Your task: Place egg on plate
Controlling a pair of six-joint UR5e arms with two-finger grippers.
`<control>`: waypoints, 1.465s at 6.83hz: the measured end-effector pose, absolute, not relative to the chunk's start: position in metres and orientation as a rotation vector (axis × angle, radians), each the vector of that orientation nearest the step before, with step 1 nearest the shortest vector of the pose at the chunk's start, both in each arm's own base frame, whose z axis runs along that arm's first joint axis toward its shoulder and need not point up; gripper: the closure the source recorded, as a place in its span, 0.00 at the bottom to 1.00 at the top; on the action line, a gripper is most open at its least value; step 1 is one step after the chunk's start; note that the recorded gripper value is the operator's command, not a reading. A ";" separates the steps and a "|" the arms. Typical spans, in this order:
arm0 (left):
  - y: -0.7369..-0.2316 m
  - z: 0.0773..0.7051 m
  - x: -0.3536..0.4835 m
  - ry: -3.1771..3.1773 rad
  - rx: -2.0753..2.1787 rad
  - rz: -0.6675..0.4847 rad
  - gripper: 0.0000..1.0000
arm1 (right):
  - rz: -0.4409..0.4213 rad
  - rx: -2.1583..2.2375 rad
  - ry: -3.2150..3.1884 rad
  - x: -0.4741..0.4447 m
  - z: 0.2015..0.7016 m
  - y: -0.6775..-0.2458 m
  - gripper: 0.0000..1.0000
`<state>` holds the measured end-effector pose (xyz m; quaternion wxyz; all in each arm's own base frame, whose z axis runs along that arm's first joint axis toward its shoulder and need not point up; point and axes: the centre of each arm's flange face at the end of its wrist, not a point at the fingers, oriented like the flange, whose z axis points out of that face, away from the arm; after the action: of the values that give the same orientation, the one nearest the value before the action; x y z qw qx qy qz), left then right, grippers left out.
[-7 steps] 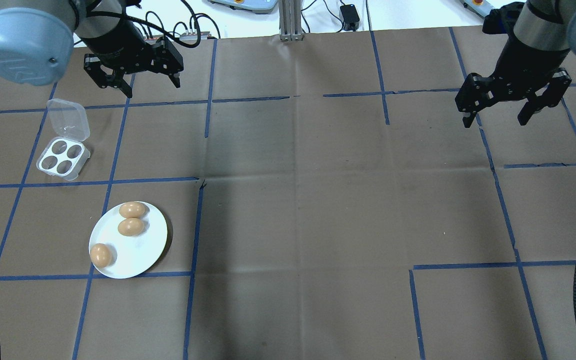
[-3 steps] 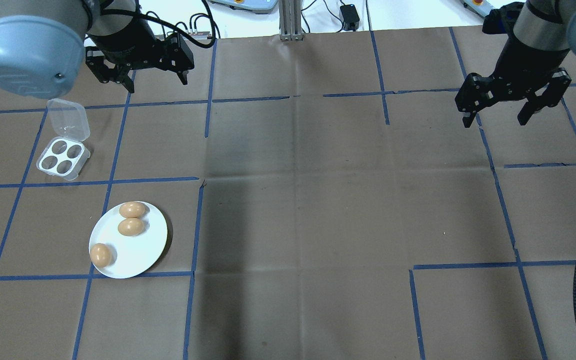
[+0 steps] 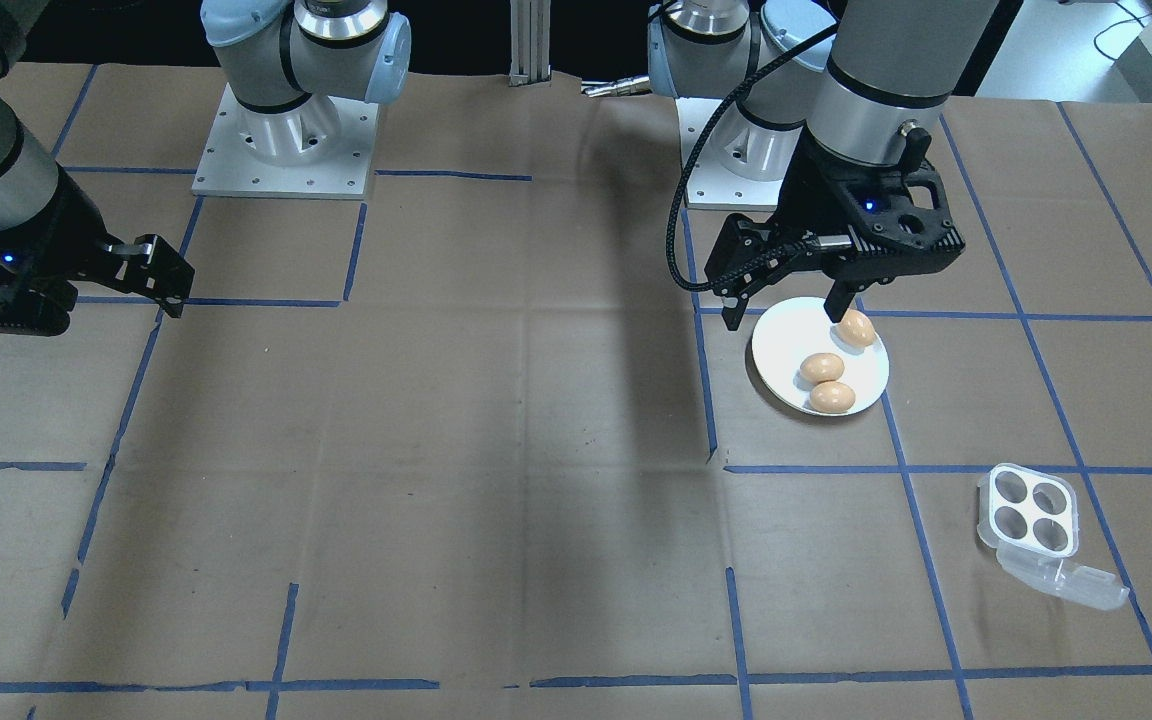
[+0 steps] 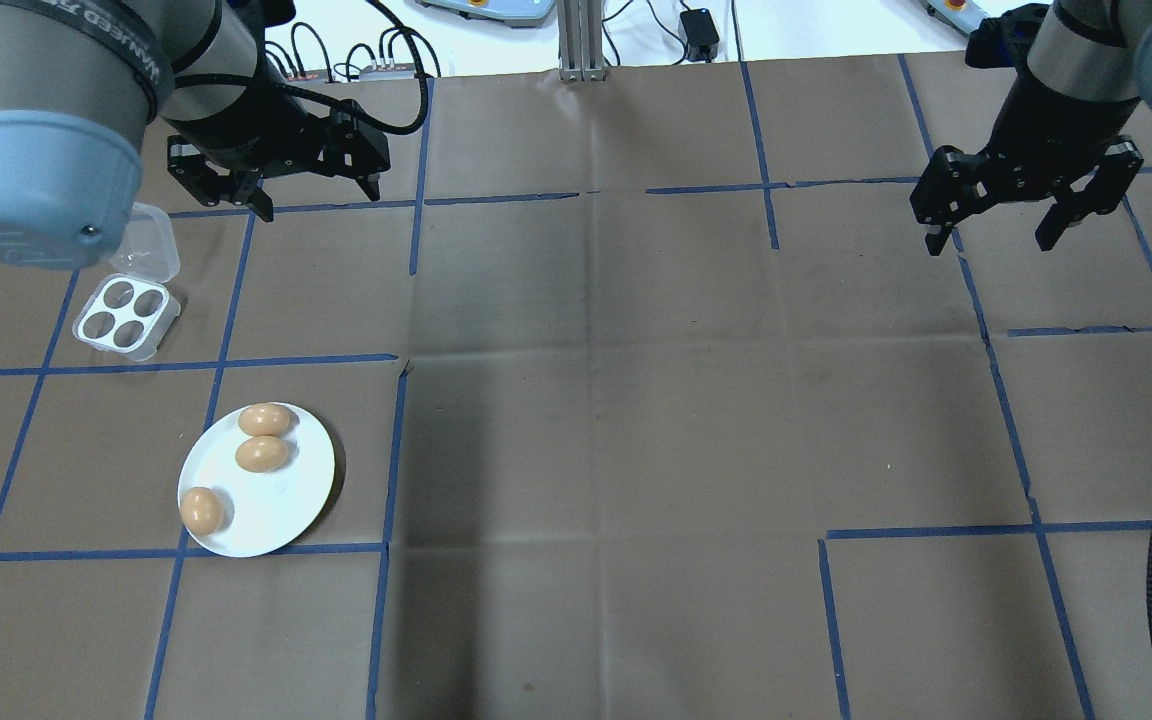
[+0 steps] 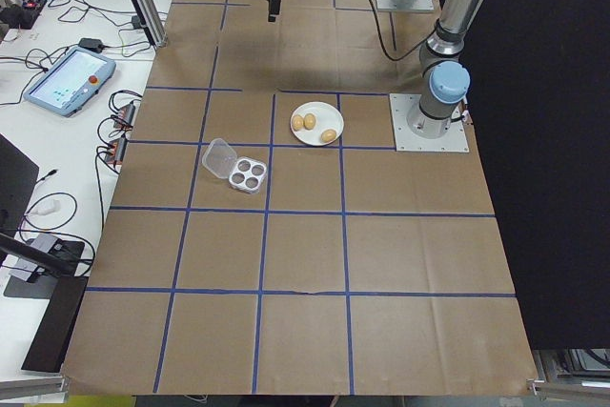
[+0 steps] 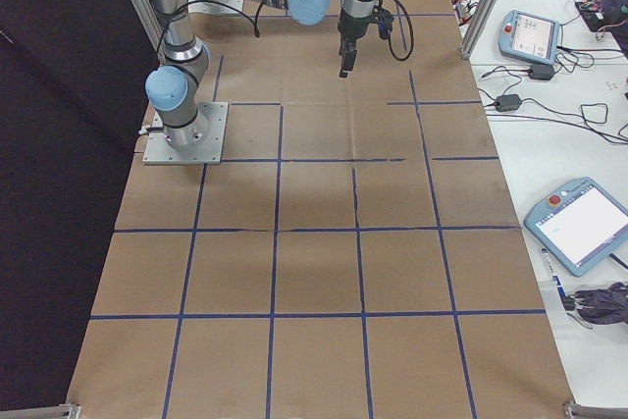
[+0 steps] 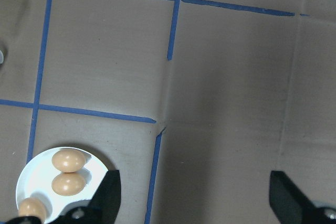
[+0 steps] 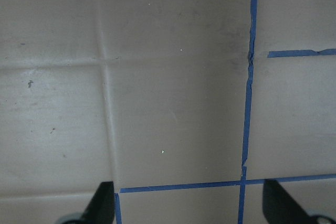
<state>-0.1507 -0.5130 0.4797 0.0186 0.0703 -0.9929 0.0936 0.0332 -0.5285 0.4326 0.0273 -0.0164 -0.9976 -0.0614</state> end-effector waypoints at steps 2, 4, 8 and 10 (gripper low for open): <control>-0.509 0.482 -0.148 -3.104 0.217 0.312 0.00 | -0.190 -0.051 -3.081 0.033 0.433 -0.528 0.00; -0.508 0.484 -0.148 -3.105 0.216 0.320 0.00 | -0.190 -0.051 -3.081 0.033 0.433 -0.528 0.00; -0.508 0.485 -0.149 -3.104 0.219 0.327 0.00 | -0.190 -0.051 -3.081 0.033 0.433 -0.528 0.00; -0.508 0.485 -0.149 -3.102 0.226 0.333 0.00 | -0.190 -0.051 -3.081 0.033 0.433 -0.528 0.00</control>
<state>-0.1488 -0.5082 0.4851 0.0069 0.0722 -0.9917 0.1063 0.0332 -0.5285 0.4326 0.0273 -0.0164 -0.9976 -0.0614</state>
